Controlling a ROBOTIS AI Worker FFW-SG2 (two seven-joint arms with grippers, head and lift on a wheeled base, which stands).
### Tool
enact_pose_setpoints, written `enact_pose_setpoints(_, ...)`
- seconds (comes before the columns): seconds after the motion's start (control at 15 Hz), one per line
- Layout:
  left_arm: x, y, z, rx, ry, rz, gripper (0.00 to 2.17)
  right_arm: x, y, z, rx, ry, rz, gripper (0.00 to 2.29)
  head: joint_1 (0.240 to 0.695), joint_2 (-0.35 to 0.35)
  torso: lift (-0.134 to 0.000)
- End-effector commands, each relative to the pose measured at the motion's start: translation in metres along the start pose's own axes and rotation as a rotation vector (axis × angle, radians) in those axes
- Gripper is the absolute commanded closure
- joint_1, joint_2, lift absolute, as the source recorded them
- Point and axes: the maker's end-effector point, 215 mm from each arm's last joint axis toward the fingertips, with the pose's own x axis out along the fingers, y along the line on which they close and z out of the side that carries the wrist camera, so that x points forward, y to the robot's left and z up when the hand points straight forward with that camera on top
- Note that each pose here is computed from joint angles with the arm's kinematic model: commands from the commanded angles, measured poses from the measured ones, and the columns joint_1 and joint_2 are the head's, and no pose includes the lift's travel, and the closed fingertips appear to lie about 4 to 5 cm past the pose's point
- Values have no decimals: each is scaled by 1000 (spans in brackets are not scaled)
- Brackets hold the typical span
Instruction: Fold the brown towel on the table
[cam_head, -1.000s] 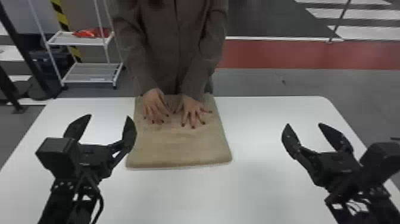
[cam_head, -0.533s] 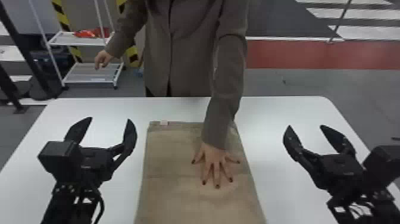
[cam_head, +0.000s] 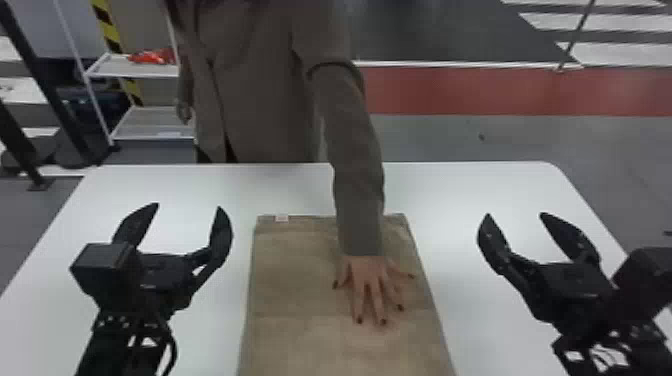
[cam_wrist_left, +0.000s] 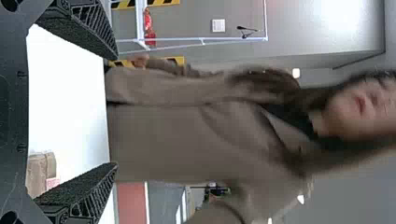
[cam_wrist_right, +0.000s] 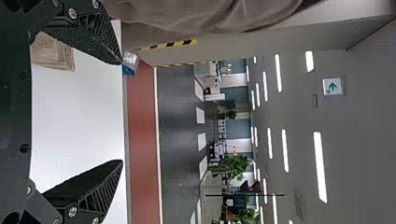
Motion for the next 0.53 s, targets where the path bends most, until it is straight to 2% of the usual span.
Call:
enact_pose_setpoints(0.0, 0, -1, -1, 0, 2, -3, 76, 0, 0, 0, 0, 0, 0, 144, 695, -19, -111)
enact_pose_setpoints(0.33, 9, -8, -10, -2, 14, -18, 80, 3, -9, 1, -7, -1, -14, 144, 695, -27, -111)
enact_pose_setpoints(0.47, 15, -11, -16, -2, 22, -28, 87, 9, -14, -14, -7, 38, -23, 144, 695, -34, -111)
